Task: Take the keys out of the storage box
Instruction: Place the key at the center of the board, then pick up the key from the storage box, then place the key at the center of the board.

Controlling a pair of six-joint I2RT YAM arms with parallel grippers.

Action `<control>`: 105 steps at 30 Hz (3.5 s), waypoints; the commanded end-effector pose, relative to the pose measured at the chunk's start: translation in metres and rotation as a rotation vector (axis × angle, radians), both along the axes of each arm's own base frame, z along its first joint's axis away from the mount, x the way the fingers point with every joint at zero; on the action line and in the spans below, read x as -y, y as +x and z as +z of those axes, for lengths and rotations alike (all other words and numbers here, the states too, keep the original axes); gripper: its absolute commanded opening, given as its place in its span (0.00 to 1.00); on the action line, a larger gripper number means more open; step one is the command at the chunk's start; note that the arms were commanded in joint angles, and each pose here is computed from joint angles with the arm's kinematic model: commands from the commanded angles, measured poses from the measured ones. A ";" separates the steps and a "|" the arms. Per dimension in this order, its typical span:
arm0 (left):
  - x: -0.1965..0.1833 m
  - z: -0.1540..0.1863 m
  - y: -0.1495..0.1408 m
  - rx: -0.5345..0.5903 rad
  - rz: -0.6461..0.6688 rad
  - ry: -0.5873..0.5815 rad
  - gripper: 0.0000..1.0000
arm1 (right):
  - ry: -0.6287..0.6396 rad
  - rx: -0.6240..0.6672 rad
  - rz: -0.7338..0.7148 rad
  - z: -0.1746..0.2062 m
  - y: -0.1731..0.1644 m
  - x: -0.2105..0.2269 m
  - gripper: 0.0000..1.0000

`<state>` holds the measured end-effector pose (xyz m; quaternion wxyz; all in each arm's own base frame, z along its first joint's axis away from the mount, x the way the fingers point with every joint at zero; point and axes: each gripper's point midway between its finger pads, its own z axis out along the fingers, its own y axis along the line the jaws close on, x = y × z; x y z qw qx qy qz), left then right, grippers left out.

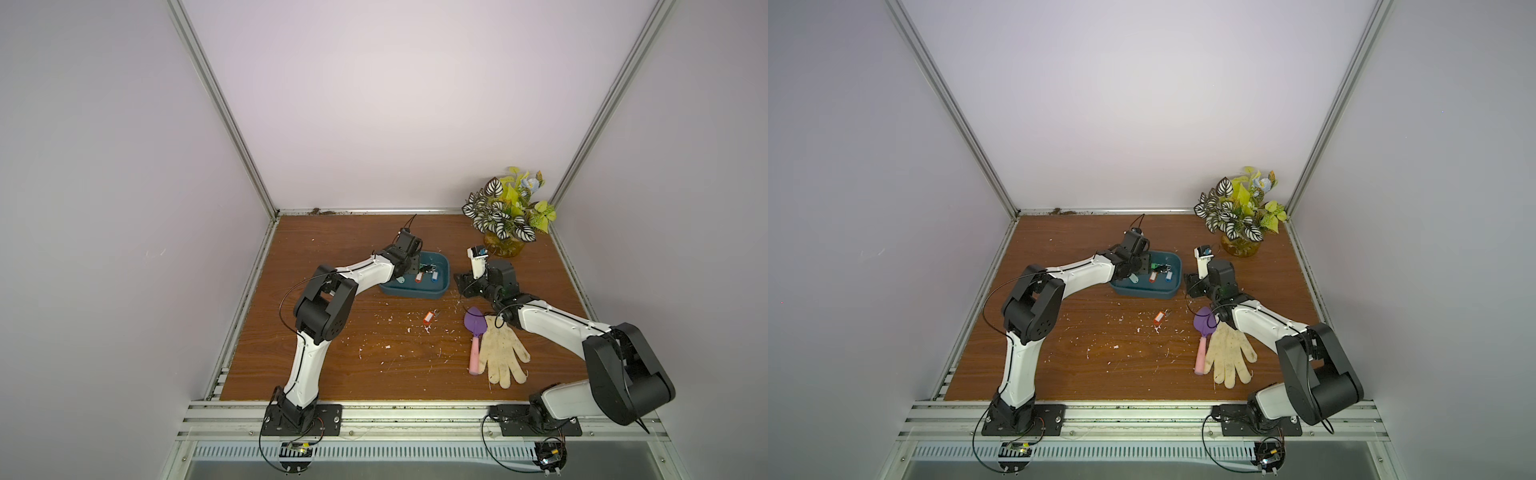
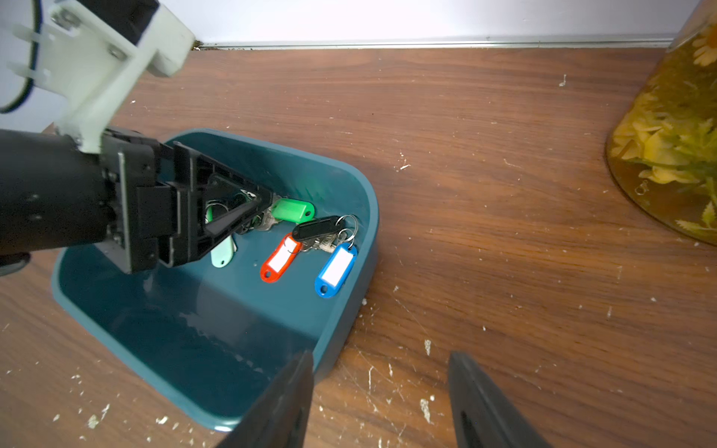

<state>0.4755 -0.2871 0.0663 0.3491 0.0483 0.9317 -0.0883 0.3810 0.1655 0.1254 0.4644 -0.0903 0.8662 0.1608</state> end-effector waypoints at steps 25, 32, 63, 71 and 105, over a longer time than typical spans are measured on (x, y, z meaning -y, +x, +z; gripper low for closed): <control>-0.003 -0.033 -0.007 -0.143 0.061 0.167 0.40 | 0.073 -0.002 0.035 0.005 0.014 -0.014 0.61; 0.001 -0.029 -0.002 -0.128 0.050 0.167 0.28 | 0.085 -0.013 0.039 0.000 0.016 -0.015 0.60; 0.004 0.028 -0.005 -0.050 0.007 0.123 0.00 | 0.120 -0.033 0.060 -0.005 0.016 -0.019 0.60; 0.004 0.034 -0.008 -0.047 -0.002 0.111 0.00 | 0.126 -0.033 0.067 -0.004 0.015 -0.020 0.59; 0.017 0.067 -0.180 0.007 -0.492 -0.082 0.00 | 0.165 -0.019 0.105 0.001 0.010 -0.027 0.59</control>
